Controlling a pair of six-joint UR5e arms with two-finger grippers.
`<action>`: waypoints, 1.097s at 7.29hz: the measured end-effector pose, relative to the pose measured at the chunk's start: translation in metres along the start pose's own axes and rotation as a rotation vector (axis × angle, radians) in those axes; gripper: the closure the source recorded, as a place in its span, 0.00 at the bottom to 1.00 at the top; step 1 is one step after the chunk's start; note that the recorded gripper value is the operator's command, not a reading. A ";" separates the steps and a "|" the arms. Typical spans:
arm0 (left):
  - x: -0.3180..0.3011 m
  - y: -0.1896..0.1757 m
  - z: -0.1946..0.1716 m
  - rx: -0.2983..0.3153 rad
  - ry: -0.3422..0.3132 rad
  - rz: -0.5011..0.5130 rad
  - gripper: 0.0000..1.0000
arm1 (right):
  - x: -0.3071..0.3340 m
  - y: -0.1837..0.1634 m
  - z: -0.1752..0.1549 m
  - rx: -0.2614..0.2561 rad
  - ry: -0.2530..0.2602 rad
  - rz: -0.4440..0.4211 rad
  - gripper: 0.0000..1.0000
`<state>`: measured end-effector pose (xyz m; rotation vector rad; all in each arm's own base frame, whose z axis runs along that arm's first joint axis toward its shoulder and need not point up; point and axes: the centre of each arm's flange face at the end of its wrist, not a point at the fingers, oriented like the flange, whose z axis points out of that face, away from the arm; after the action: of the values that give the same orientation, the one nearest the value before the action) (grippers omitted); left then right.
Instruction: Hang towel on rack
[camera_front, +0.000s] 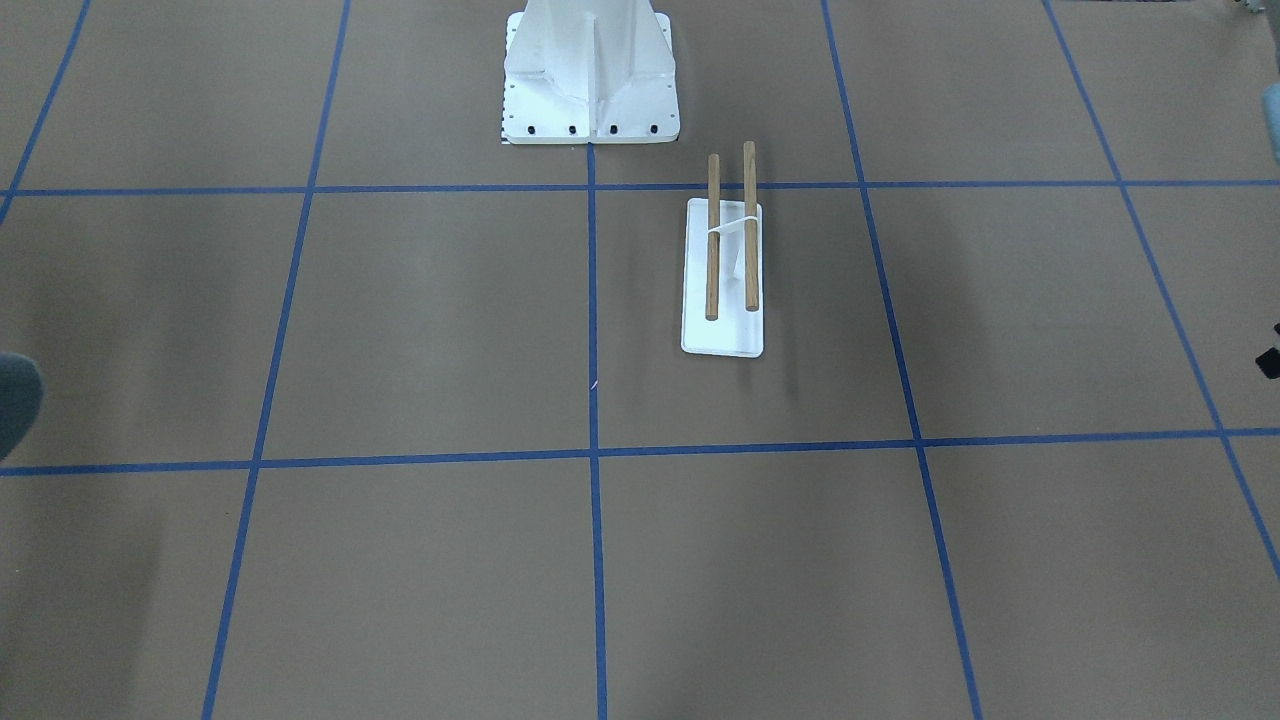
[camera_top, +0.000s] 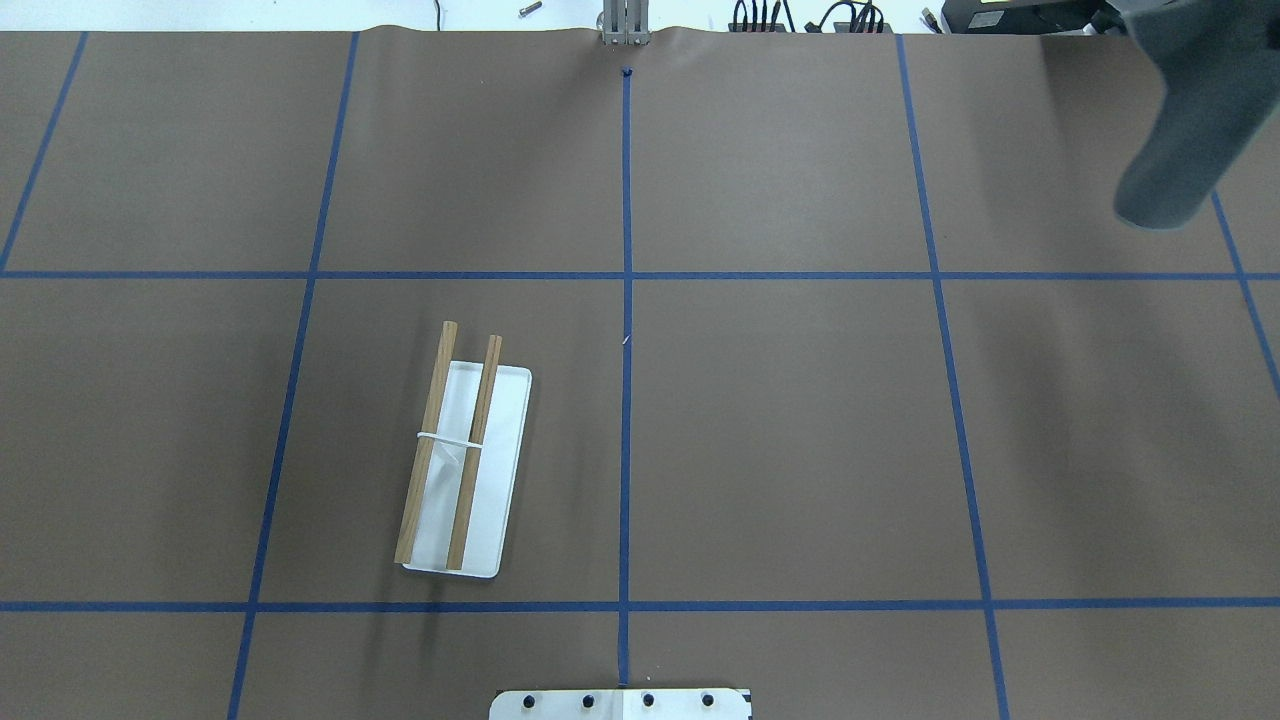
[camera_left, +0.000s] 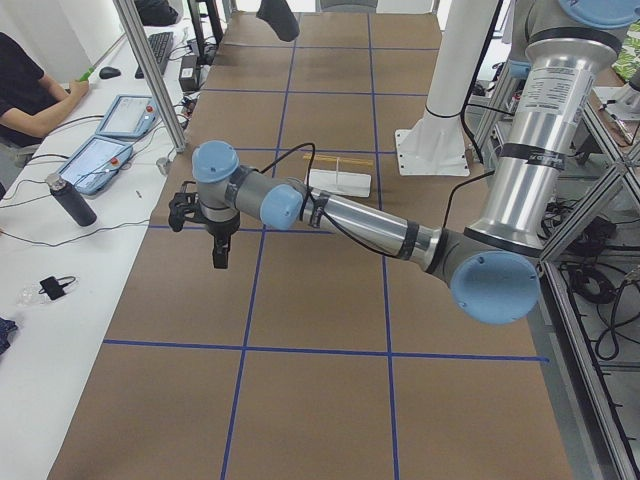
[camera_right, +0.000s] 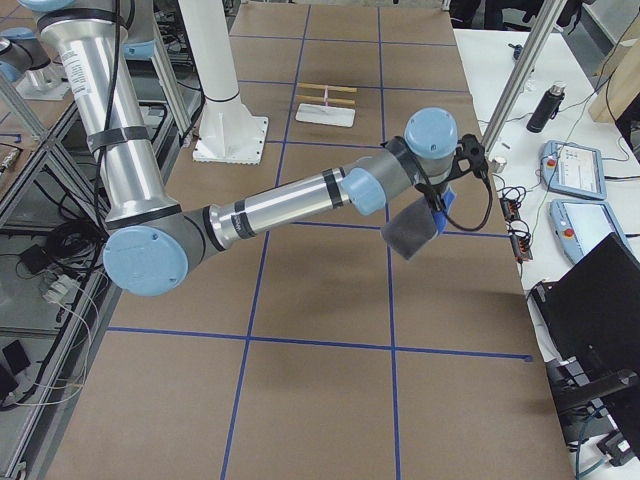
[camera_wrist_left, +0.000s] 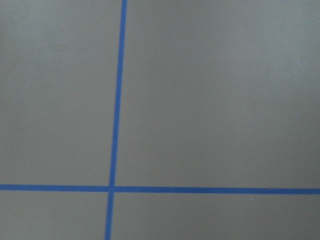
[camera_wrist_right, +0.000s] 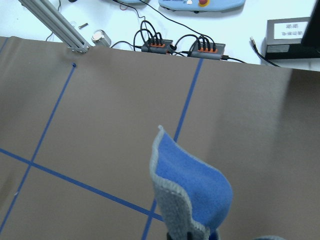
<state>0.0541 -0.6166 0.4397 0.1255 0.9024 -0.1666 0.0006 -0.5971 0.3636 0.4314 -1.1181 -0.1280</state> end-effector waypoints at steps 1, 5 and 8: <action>0.070 -0.001 0.014 -0.028 0.056 -0.027 0.01 | -0.062 -0.016 0.022 0.013 0.010 0.010 1.00; 0.297 0.031 0.034 0.018 0.351 -0.193 0.01 | -0.242 0.018 0.103 0.099 0.027 0.076 1.00; 0.432 0.113 0.059 0.025 0.517 -0.457 0.01 | -0.338 0.079 0.132 0.208 0.008 0.052 1.00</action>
<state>0.3843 -0.5557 0.1397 -0.0200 1.4385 -0.5898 -0.2749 -0.4554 0.1585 0.5868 -1.1379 0.0358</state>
